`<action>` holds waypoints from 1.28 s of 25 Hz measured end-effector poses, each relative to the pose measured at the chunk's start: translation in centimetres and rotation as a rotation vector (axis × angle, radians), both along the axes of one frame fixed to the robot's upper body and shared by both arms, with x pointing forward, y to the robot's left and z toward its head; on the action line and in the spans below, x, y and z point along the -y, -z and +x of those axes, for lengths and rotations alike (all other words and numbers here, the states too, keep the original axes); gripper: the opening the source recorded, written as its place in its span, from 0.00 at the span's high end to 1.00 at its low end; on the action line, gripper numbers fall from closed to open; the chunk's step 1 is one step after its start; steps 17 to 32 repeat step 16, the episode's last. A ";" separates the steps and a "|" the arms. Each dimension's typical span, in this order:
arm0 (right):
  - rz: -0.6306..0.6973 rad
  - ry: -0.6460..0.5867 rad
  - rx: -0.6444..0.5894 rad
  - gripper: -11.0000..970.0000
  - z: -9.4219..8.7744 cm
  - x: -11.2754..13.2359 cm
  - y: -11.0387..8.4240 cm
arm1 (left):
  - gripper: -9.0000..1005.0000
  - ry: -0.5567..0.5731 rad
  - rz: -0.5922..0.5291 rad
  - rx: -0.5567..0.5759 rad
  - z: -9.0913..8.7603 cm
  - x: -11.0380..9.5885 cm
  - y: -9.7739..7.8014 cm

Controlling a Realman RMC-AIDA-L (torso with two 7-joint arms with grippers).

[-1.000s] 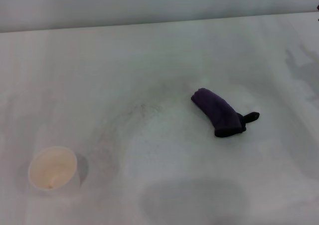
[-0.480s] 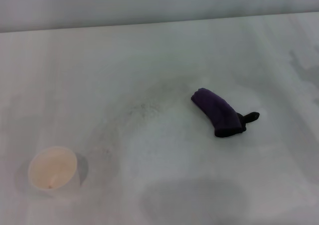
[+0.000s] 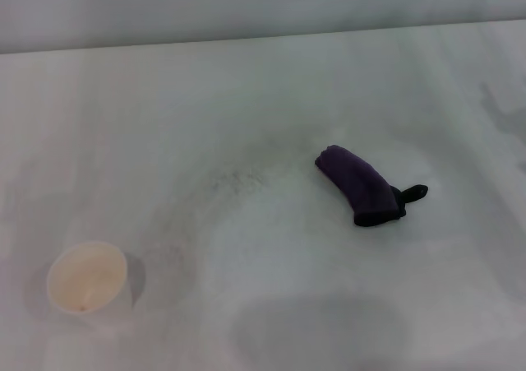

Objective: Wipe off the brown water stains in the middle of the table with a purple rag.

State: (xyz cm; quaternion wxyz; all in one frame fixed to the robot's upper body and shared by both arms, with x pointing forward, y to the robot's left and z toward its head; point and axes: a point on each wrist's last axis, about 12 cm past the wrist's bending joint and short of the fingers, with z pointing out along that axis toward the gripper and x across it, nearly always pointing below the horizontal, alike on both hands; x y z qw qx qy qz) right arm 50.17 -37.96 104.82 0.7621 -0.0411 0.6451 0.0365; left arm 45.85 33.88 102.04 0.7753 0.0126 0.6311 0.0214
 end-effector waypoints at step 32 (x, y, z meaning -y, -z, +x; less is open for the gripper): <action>-0.009 0.002 0.001 0.19 0.0 0.0 0.0 | 0.13 0.005 -0.010 -0.007 -0.5 0.3 0.3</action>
